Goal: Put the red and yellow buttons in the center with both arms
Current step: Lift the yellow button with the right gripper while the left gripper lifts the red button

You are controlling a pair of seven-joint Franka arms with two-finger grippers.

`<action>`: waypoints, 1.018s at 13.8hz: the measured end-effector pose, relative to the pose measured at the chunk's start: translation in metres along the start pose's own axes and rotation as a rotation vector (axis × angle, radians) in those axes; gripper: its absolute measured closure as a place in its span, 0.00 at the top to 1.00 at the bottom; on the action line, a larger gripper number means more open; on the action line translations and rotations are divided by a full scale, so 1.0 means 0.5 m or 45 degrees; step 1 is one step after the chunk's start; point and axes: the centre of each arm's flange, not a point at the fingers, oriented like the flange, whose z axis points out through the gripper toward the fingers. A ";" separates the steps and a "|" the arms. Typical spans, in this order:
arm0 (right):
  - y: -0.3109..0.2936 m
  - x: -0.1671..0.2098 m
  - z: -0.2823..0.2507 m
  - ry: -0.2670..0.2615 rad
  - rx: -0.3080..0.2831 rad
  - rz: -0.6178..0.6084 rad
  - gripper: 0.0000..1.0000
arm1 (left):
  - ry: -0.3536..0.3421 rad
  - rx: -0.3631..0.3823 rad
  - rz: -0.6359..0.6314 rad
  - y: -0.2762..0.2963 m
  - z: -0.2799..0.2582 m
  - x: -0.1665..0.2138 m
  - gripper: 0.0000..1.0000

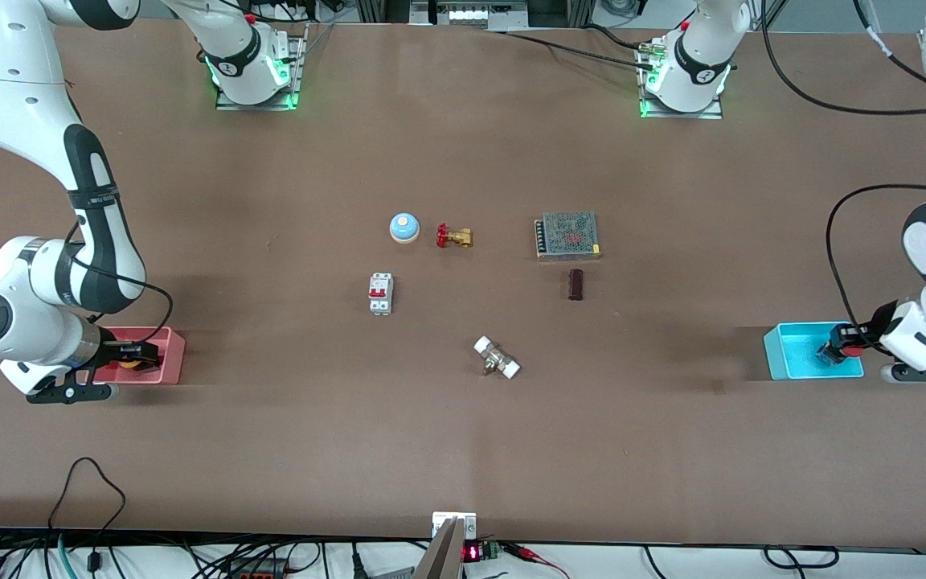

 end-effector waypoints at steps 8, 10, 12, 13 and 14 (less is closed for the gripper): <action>0.003 0.014 -0.024 0.035 -0.008 -0.050 0.37 | -0.071 -0.066 -0.155 0.318 -0.005 0.002 0.41; 0.005 0.023 -0.043 0.059 -0.013 -0.080 0.37 | -0.100 -0.062 -0.189 0.399 0.018 -0.007 0.41; 0.009 0.033 -0.093 0.082 -0.019 -0.087 0.37 | -0.123 -0.059 -0.212 0.467 0.048 -0.017 0.41; 0.007 0.030 -0.131 0.060 -0.013 -0.089 0.37 | -0.123 -0.062 -0.232 0.498 0.065 -0.020 0.41; -0.001 0.026 -0.174 0.034 -0.004 -0.095 0.37 | -0.121 -0.065 -0.250 0.525 0.081 -0.023 0.41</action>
